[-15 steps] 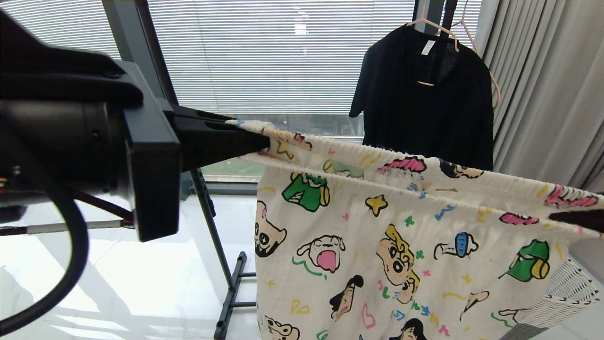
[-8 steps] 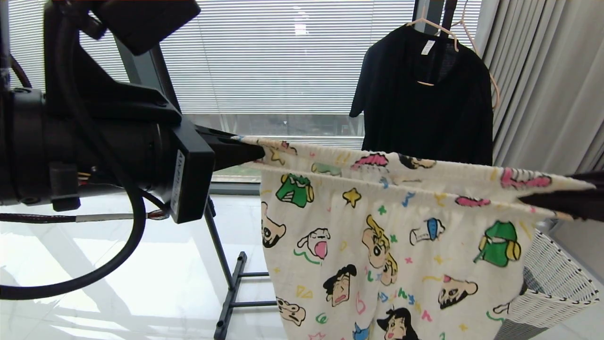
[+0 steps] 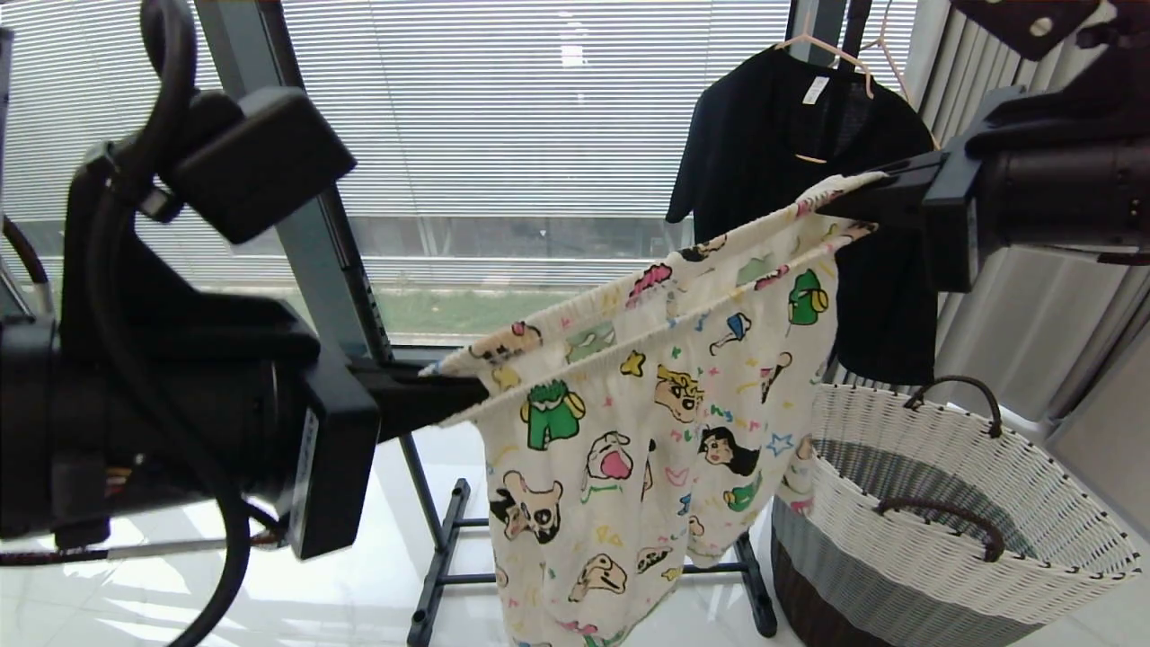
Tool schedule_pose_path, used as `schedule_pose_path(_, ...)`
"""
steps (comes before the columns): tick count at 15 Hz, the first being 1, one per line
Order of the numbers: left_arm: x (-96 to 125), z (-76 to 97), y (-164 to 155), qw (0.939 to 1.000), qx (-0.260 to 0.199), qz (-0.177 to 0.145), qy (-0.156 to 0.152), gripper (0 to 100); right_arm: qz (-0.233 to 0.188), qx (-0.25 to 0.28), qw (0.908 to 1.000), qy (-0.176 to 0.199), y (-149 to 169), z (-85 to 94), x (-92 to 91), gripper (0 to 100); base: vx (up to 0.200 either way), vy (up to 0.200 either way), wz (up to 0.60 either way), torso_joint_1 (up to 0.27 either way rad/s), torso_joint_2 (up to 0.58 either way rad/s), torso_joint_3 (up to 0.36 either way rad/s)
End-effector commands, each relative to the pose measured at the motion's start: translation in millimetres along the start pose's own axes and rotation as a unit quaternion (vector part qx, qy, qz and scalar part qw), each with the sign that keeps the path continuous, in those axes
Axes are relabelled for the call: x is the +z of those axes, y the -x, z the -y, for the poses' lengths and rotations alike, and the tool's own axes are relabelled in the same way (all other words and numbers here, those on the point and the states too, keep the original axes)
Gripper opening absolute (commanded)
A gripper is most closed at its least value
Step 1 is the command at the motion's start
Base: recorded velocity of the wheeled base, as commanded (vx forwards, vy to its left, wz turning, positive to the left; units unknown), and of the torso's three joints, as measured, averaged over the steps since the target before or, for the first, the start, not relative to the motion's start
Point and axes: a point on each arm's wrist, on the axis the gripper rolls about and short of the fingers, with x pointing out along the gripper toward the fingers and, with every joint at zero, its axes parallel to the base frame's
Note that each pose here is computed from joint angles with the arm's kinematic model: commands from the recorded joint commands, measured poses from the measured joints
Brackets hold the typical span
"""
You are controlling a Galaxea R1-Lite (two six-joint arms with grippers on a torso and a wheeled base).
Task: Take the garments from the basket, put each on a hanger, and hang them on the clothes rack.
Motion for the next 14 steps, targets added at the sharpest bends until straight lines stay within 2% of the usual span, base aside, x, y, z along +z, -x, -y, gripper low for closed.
schedule_pose_path(1,-17,11.4,12,0.9998,-0.012,-0.007,-0.015,0,-0.013,0.006,0.9999,0.000,-27,1.5,-1.5,0,0.000,0.000,0.00,0.000,0.00,0.000)
schedule_pose_path(5,-15,10.2,11,0.9998,0.000,-0.005,-0.020,0,-0.014,0.006,0.9999,0.000,-22,1.4,-1.6,0,0.000,0.000,0.00,0.000,0.00,0.000)
schedule_pose_path(6,-13,3.4,6,0.9993,0.019,-0.005,-0.031,0,-0.018,0.007,0.9998,0.000,-13,0.9,-1.2,0,0.000,0.000,0.00,0.000,0.00,0.000)
schedule_pose_path(7,-10,-11.8,-3,0.9969,0.061,-0.007,-0.050,0,-0.034,0.013,0.9993,0.003,0,-1.2,-2.9,0,0.000,0.000,0.00,0.000,0.00,0.000)
schedule_pose_path(8,-3,-28.3,-10,0.9905,0.103,0.013,-0.091,0,-0.059,0.025,0.9978,0.016,23,-4.0,-5.6,0,0.000,0.000,0.00,0.000,0.00,0.000)
schedule_pose_path(9,0,-32.8,-13,0.9875,0.114,0.026,-0.106,0,-0.072,0.033,0.9967,0.021,33,-5.7,-7.7,0,0.000,0.000,0.00,0.000,0.00,0.000)
schedule_pose_path(10,7,-35.3,-22,0.9852,0.119,0.048,-0.113,0,-0.085,0.050,0.9947,0.027,45,-11.6,-10.1,0,0.000,0.000,0.00,0.000,0.00,0.000)
schedule_pose_path(13,7,-27.9,-26,0.9866,0.102,0.047,-0.119,0,-0.088,0.058,0.9940,0.030,49,-16.5,-13.7,0,0.000,0.000,0.00,0.000,0.00,0.000)
schedule_pose_path(14,7,-28.4,-26,0.9865,0.103,0.046,-0.118,0,-0.090,0.060,0.9936,0.030,50,-18.0,-15.7,100,0.000,0.000,0.00,0.000,0.00,0.000)
